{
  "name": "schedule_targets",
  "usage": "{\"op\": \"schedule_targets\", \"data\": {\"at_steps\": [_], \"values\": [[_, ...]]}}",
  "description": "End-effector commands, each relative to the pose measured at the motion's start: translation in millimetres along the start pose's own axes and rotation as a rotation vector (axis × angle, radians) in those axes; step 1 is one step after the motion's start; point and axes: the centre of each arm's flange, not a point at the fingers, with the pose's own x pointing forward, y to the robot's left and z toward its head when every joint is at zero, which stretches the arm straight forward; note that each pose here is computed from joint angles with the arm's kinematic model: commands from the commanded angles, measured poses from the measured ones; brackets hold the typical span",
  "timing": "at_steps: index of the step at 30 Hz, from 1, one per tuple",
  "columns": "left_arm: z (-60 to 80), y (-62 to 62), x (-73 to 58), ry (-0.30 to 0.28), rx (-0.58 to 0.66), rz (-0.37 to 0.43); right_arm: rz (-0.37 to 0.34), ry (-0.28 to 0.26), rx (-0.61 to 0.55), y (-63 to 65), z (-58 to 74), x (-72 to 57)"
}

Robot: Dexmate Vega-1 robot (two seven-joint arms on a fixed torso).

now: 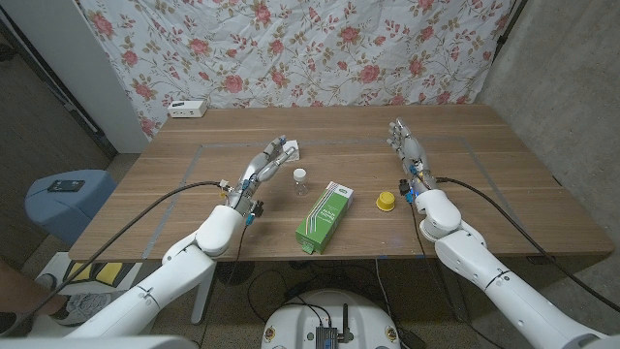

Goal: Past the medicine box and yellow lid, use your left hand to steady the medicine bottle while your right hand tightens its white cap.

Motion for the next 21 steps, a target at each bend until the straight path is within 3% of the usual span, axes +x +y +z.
{"op": "schedule_targets", "data": {"at_steps": [1,11,21], "values": [[3.1,2.9,4.0,-0.010,-0.044,0.031,0.020,-0.002,0.018,-8.6,3.8,9.8],[4.9,-1.3,-1.0,-0.001,-0.106,0.111,0.039,0.011,0.049,-21.4,2.1,19.4],[-9.6,-8.2,7.8,0.013,-0.191,0.129,0.051,0.025,0.067,-27.7,4.5,24.6]]}}
